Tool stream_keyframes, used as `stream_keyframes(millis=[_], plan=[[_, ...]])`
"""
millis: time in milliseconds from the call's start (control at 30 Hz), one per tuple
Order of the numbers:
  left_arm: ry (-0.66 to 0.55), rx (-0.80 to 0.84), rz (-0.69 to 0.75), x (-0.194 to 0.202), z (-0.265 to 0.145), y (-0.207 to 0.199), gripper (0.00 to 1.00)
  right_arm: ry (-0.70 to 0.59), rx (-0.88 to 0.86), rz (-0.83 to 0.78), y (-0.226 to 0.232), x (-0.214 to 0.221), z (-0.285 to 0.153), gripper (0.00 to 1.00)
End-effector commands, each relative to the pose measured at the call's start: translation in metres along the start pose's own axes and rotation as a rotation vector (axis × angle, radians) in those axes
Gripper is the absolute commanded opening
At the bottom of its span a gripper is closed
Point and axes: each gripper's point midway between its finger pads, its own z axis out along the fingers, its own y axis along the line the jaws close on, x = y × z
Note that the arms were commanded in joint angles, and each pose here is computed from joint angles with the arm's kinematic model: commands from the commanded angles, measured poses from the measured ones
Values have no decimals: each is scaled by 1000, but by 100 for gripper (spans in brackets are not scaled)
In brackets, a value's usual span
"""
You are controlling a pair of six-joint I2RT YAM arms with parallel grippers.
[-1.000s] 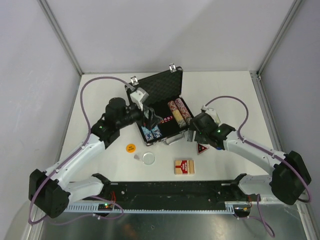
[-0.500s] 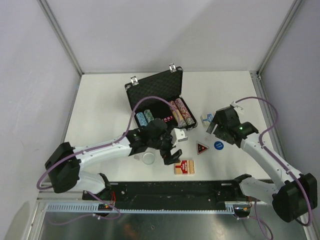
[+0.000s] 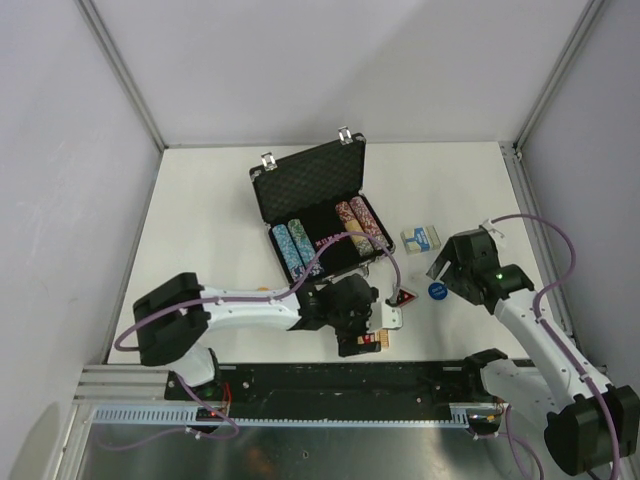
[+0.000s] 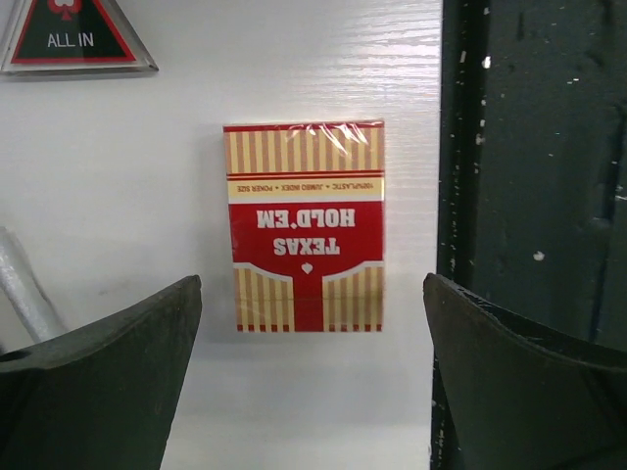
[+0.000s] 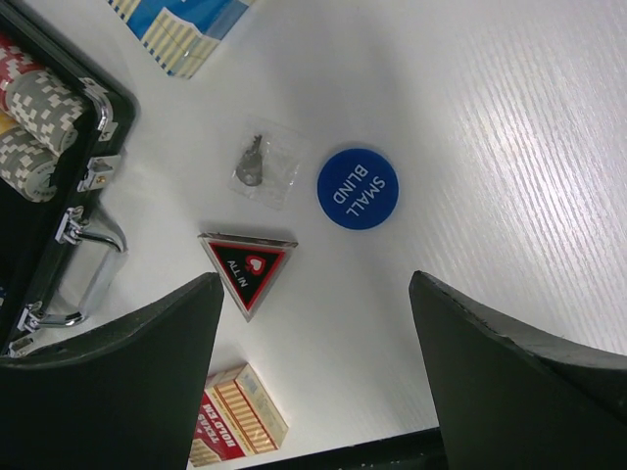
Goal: Pack up texas hold em set
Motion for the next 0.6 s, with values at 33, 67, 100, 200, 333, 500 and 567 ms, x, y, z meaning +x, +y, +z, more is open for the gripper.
stream_keyframes(millis=[33,67,100,200,333,500,567], plan=[[1,-71,73,-15,10,20,98,-1,-51,17,2,2,-3,84],[3,-78,77,-15,13,22,98,4,-67,15,4,3,-2,84],[7,-81,76,-15,15,23,98,9,-75,14,4,5,-2,84],[7,-83,62,-18,20,25,99,17,-84,9,5,7,0,84],[31,-59,22,-9,29,20,100,12,-87,3,3,5,-1,84],[62,-37,-13,2,39,16,99,9,-82,2,0,3,-2,84],[65,-31,-22,3,40,14,96,9,-78,1,-2,3,-2,84]])
